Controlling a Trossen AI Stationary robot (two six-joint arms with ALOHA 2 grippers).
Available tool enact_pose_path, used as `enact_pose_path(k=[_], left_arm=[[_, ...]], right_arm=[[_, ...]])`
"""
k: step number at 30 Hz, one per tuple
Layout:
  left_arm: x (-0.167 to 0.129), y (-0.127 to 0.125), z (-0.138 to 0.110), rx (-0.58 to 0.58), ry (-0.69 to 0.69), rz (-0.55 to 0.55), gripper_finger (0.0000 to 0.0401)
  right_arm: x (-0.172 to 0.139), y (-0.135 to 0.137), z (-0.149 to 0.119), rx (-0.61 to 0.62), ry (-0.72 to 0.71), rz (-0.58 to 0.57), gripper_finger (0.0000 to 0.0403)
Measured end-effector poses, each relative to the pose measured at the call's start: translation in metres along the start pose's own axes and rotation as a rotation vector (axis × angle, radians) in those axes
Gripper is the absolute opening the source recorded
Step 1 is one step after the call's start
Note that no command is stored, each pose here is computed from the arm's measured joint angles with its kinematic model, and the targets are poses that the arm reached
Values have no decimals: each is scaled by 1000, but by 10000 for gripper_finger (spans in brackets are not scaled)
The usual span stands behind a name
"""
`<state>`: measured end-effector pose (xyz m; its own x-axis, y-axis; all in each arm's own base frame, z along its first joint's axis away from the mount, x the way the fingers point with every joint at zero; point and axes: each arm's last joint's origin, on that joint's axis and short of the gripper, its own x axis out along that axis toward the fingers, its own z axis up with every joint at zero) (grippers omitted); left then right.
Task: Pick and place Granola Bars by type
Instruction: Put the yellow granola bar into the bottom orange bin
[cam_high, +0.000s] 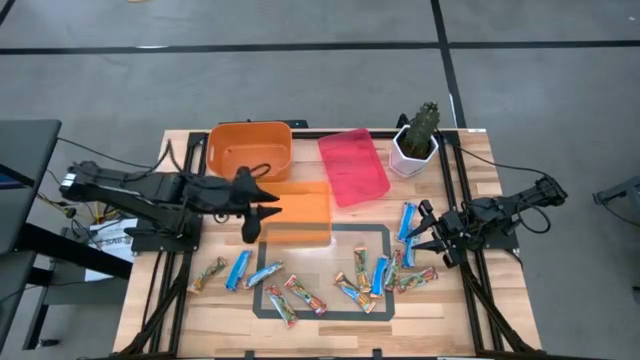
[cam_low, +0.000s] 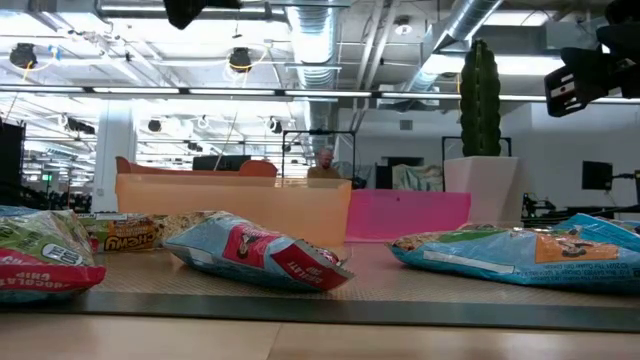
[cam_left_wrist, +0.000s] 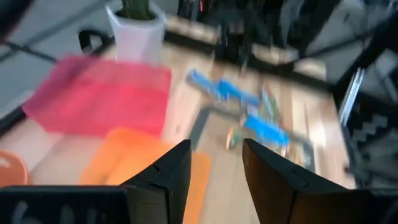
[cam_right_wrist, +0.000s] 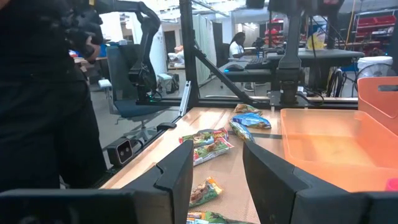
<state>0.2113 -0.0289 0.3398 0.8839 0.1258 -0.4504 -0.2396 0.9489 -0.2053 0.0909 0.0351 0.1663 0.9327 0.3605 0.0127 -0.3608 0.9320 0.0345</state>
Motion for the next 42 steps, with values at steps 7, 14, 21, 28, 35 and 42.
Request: enact_pose_path(k=[7,14,21,28,35,42], left_arm=[[21,-6,-24,139,250,-29,138],[43,-16,-52,124,485,-6,138],[66,-38,-81,83,673,-67,138],[73,-48,-88,30,678,-61,138],[70,-50,-91,-68,679,7,138],[73,-55,-104,-215,748,104,138]], right_arm=[[0,0,0,0,0,0,133],[0,0,0,0,0,0,134],[0,0,0,0,0,0,133],[0,0,0,0,0,0,133],[0,0,0,0,0,0,134],[0,0,0,0,0,0,134]])
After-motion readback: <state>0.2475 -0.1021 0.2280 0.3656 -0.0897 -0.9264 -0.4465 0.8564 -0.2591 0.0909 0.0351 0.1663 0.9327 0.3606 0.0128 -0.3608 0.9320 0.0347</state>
